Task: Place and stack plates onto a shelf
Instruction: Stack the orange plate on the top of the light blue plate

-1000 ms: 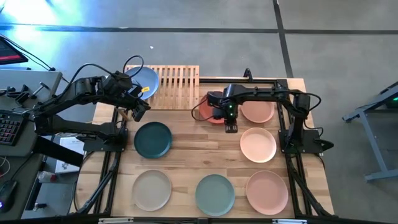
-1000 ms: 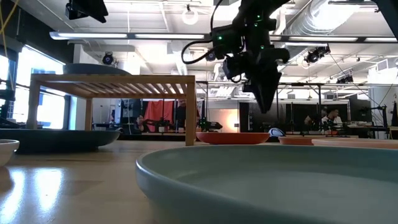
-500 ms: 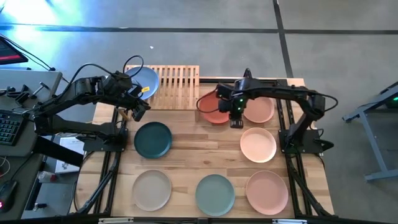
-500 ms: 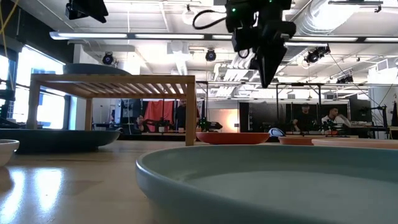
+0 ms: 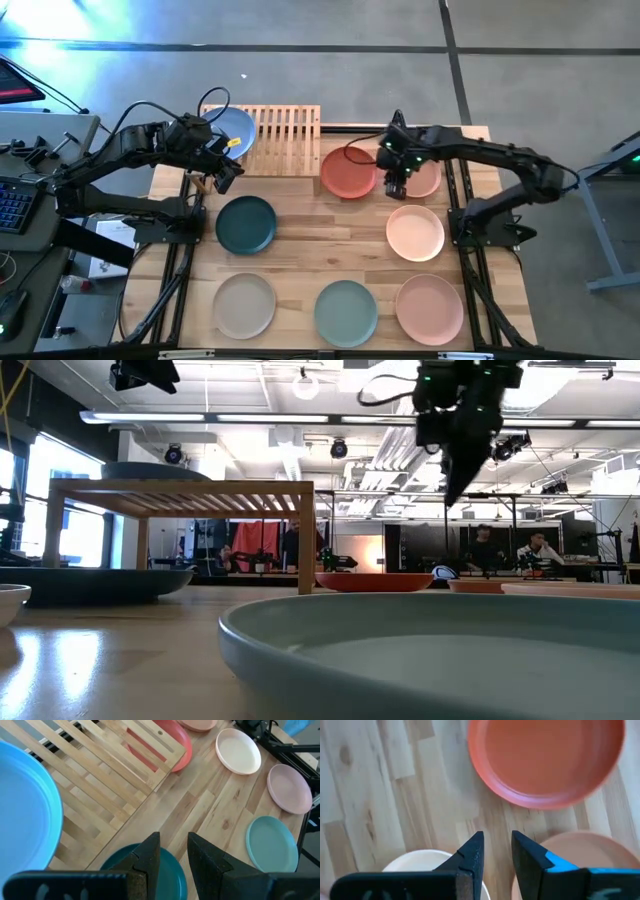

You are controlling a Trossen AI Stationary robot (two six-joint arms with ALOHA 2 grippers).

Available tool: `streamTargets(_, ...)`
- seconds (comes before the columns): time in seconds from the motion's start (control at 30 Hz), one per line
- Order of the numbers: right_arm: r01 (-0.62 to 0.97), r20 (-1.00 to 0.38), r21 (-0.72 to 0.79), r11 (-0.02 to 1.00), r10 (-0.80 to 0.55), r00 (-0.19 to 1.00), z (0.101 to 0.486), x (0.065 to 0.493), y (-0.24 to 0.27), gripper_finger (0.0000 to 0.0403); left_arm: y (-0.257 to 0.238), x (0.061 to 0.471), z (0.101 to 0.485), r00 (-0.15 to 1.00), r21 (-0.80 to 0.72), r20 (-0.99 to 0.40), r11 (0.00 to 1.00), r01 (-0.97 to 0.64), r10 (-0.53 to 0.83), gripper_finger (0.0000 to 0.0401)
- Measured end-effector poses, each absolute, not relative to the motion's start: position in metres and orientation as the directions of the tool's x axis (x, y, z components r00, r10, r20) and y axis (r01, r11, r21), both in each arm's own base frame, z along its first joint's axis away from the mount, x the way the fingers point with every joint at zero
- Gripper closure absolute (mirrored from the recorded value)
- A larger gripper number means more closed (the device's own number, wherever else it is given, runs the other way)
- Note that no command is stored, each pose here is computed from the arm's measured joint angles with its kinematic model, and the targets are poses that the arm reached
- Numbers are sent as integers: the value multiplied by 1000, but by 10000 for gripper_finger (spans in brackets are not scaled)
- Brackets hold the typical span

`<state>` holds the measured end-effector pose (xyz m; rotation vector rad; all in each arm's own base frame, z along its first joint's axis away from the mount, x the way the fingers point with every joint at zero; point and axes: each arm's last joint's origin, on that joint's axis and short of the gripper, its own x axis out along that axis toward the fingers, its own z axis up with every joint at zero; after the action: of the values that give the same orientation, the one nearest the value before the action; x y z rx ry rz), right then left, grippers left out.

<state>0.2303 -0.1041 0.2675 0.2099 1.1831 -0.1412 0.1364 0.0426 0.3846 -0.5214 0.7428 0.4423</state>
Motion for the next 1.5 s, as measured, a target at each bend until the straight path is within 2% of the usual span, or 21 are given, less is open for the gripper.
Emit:
streamTargets(0.17,267,-863,80,960,-67,501,266,212,-101,325,43,136,385,657,-286,-729,786,-548,193,315)
streamTargets(0.37,247,-760,38,968,-133,636,257,214,-103,325,43,137,384,655,-285,-730,786,-549,193,315)
streamTargets(0.57,110,-729,-17,994,-88,678,240,229,-107,325,43,137,384,654,-283,-731,785,-550,194,315)
streamTargets(0.73,5,-738,-42,999,-35,674,223,247,-106,324,43,137,384,649,-270,-732,788,-553,205,315)
streamTargets(0.93,-79,-790,-42,996,15,613,198,261,-101,324,44,137,384,638,-246,-732,781,-575,239,315)
streamTargets(1.13,-184,-827,-110,977,13,563,183,271,-92,324,44,137,384,637,-244,-732,780,-576,241,315)
streamTargets(1.3,-185,-842,-166,969,-42,538,172,278,-91,324,44,137,384,637,-244,-732,780,-576,241,315)
streamTargets(1.5,-190,-860,-150,970,-34,509,159,282,-91,324,44,137,384,637,-244,-732,780,-576,241,315)
